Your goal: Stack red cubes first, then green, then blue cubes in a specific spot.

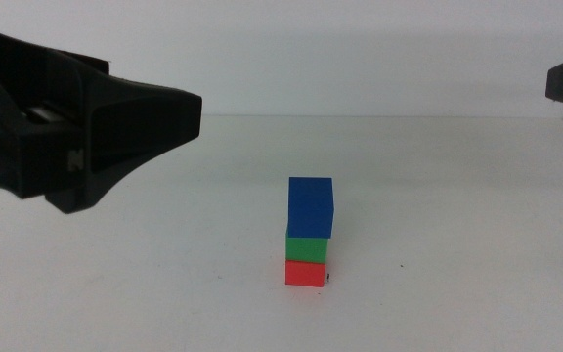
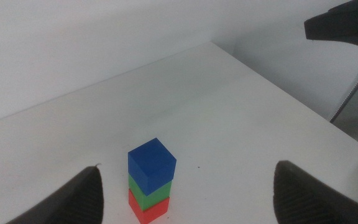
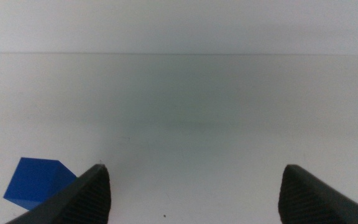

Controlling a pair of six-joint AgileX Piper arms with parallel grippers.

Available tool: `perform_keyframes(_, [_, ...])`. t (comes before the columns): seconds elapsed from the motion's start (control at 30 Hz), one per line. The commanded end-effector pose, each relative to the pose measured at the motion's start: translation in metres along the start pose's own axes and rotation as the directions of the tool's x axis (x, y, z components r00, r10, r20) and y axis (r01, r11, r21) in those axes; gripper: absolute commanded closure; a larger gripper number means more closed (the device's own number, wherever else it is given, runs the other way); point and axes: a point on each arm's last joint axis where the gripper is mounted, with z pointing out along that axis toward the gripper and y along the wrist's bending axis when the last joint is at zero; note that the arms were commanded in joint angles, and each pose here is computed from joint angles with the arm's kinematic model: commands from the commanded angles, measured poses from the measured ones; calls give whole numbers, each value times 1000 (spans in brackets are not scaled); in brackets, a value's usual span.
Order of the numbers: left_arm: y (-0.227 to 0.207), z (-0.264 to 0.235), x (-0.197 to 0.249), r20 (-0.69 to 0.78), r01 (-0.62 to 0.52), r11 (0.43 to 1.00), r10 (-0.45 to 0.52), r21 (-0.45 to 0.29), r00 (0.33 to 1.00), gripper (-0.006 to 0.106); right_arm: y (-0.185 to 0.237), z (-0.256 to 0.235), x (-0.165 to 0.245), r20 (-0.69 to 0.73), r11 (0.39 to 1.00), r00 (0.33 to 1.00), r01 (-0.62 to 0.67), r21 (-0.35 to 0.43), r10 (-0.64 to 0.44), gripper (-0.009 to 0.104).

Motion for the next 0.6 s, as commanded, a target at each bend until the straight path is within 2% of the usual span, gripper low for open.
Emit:
perform_keyframes(0.0, [0,0,0,10,-1,1000,1,4,1000,7,-2,-1,-1,25,1000,1000,4,-1,-4,2])
perform_keyframes(0.4, [-1,0,-4,57,-3,1000,3,8,998,7,-1,0,-2,34,1000,999,5,-6,-5,2])
perform_keyframes(0.57, [5,4,1,95,11,1000,-9,-20,995,7,-2,0,0,30,1000,1000,2,-5,-2,2])
